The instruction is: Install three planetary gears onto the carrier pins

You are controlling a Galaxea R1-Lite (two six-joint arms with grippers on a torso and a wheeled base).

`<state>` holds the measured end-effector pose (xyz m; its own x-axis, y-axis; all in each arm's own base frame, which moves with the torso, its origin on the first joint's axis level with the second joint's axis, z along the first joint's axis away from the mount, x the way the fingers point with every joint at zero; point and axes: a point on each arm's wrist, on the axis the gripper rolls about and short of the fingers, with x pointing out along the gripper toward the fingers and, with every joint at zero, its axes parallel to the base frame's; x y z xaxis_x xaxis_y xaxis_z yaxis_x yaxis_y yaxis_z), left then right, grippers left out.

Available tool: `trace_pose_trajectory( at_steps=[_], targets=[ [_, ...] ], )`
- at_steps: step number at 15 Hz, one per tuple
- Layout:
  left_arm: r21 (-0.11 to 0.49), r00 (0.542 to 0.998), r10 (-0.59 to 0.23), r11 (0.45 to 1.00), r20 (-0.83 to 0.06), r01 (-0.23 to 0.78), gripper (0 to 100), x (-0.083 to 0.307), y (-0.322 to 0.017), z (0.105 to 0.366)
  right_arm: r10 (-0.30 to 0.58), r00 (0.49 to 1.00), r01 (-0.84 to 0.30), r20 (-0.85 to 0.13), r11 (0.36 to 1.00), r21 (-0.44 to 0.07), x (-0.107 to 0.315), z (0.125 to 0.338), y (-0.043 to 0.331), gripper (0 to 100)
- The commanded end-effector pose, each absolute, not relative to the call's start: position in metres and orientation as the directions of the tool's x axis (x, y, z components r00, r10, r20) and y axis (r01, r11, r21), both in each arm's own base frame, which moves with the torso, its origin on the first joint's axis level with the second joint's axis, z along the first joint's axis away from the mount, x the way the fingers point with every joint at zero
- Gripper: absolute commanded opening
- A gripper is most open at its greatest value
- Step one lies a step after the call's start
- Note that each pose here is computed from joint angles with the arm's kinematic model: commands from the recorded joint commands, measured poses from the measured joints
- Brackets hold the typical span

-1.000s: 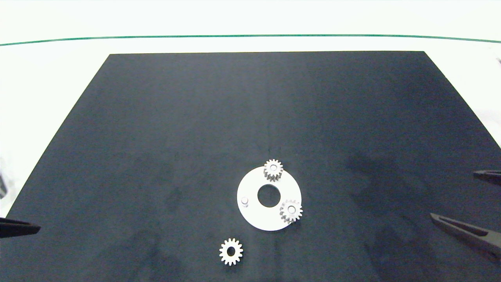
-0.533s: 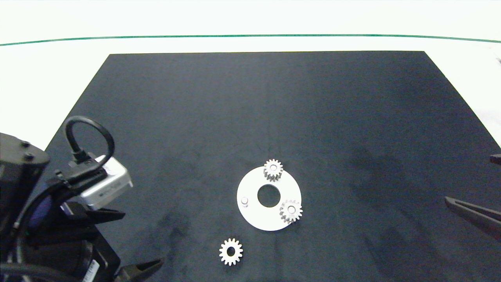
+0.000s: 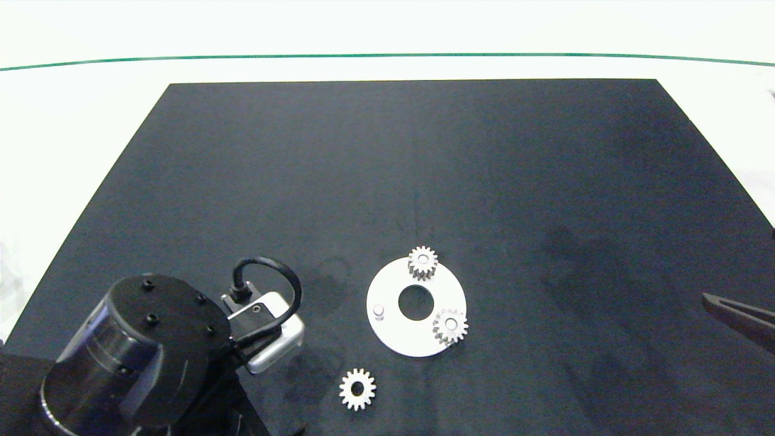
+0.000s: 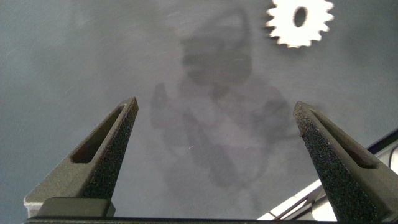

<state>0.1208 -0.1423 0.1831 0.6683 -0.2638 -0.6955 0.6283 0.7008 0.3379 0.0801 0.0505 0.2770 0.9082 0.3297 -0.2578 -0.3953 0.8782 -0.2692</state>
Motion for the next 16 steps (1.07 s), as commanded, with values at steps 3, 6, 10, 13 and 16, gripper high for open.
trace_pose_trajectory(
  at_steps=[3,6,10,13,16],
  targets=[
    [0.378,0.638,-0.287,0.608,-0.715,0.698,100,0.122,-0.173,0.167,0.328,0.911,-0.391,-0.25,0.88,-0.271,0.079,0.278,0.049,100],
    [0.377,0.636,-0.314,0.593,-0.705,0.711,100,0.128,-0.194,0.158,0.33,0.911,-0.391,-0.247,0.88,-0.27,0.078,0.279,0.049,100],
    [0.383,0.627,-0.302,0.58,-0.718,0.719,100,0.141,-0.215,0.146,0.331,0.911,-0.392,-0.246,0.88,-0.269,0.078,0.279,0.049,100],
    [0.385,0.632,-0.312,0.58,-0.709,0.718,100,0.143,-0.22,0.15,0.334,0.91,-0.395,-0.246,0.878,-0.27,0.078,0.279,0.049,100],
    [0.387,0.626,-0.302,0.574,-0.72,0.722,100,0.145,-0.221,0.146,0.338,0.908,-0.399,-0.246,0.876,-0.269,0.078,0.279,0.049,100]
  ],
)
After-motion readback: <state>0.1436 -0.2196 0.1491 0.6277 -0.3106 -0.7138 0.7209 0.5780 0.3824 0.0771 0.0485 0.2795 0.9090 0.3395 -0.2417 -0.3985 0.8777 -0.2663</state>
